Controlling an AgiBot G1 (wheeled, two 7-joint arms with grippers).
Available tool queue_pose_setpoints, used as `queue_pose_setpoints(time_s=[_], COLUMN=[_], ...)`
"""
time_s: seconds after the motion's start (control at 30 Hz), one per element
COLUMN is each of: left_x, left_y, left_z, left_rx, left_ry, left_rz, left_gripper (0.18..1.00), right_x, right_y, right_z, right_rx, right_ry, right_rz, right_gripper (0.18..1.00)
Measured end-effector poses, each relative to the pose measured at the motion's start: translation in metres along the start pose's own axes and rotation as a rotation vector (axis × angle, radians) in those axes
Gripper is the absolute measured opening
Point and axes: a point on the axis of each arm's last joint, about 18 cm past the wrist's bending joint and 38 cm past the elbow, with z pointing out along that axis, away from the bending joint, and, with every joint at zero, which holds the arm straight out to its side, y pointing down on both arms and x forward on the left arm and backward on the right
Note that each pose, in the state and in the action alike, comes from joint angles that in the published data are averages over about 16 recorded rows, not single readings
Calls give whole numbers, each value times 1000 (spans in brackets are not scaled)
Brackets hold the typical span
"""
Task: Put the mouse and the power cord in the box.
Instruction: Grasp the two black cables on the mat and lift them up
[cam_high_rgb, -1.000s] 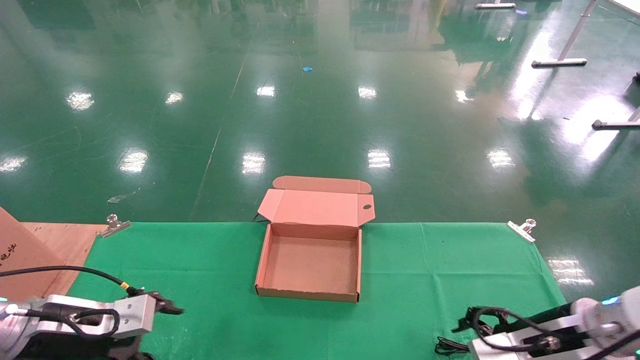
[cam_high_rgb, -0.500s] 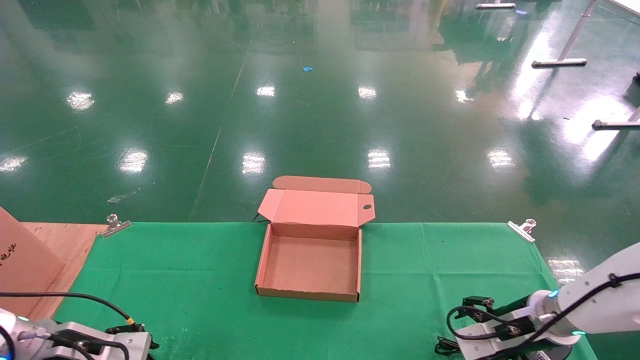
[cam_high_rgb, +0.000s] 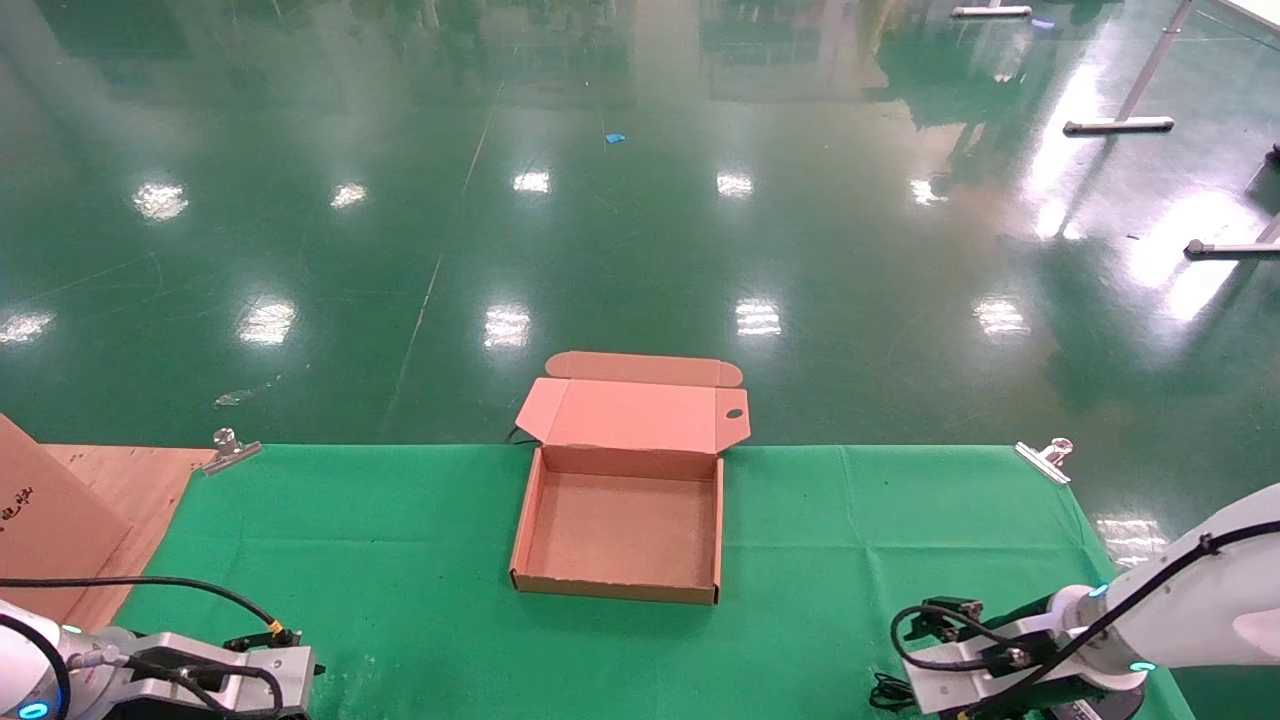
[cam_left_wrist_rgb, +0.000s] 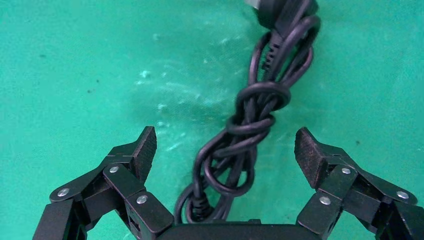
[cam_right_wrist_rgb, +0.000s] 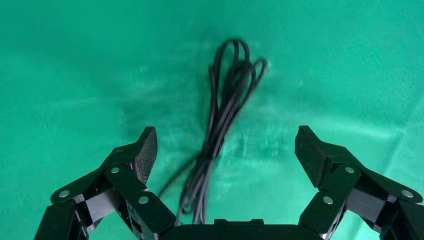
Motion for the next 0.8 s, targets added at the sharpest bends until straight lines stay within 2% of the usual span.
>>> queue_pose_setpoints(time_s=[0.33, 0.53, 0.8], left_x=[0, 1, 3], left_y=[-1, -2, -3], left_z=[1, 1, 2], left_rx=[7, 11, 16], left_ry=[1, 10, 22], left_rz=[-1, 3, 7], left_gripper=[970, 914, 796], right_x=[0, 2, 1], right_y=[8, 10, 13], right_z=[-4, -6, -9], right_rx=[-1, -3, -8], right_ry=[0, 0, -4], right_rz=[-6, -14, -17], right_gripper=[954, 887, 743])
